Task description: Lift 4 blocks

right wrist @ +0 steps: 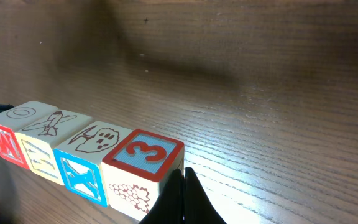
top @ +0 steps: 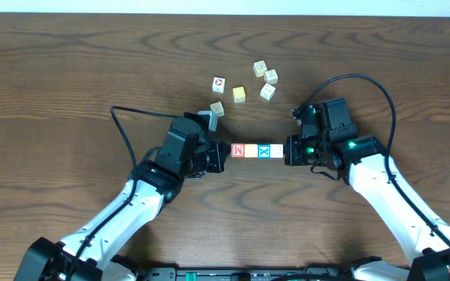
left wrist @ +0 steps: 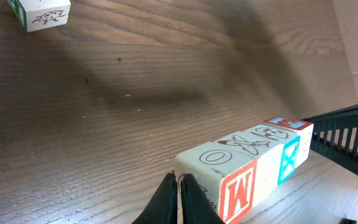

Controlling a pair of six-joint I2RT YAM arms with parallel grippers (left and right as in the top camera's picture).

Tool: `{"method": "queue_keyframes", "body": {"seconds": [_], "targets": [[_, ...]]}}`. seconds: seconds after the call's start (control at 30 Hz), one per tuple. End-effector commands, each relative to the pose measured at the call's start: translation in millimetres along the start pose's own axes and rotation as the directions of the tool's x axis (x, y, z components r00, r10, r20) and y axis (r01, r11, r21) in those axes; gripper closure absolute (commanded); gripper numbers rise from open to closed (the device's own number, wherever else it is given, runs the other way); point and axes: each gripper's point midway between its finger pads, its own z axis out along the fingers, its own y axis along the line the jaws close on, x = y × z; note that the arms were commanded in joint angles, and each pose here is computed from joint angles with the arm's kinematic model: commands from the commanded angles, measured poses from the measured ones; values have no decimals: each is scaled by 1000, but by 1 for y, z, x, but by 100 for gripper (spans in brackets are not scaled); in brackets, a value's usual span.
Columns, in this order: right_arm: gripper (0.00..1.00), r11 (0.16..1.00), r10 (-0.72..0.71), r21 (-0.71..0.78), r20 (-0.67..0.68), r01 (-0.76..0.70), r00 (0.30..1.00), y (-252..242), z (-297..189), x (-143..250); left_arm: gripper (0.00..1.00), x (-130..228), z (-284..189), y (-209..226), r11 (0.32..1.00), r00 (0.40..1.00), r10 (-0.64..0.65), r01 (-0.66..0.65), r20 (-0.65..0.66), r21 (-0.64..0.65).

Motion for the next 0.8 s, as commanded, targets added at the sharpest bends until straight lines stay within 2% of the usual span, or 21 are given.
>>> {"method": "queue_keyframes", "body": {"seconds": [0.0,0.77], "targets": [[99,945,-79,-321,-19,69,997,71,-20,-1,93,-4,-9,-63,972,996,77,-68,-33,226],[99,942,-85,-326,0,81,996,75,-25,-7,93,-5,-10,-63,971,997,77,-68,-31,227]]}}
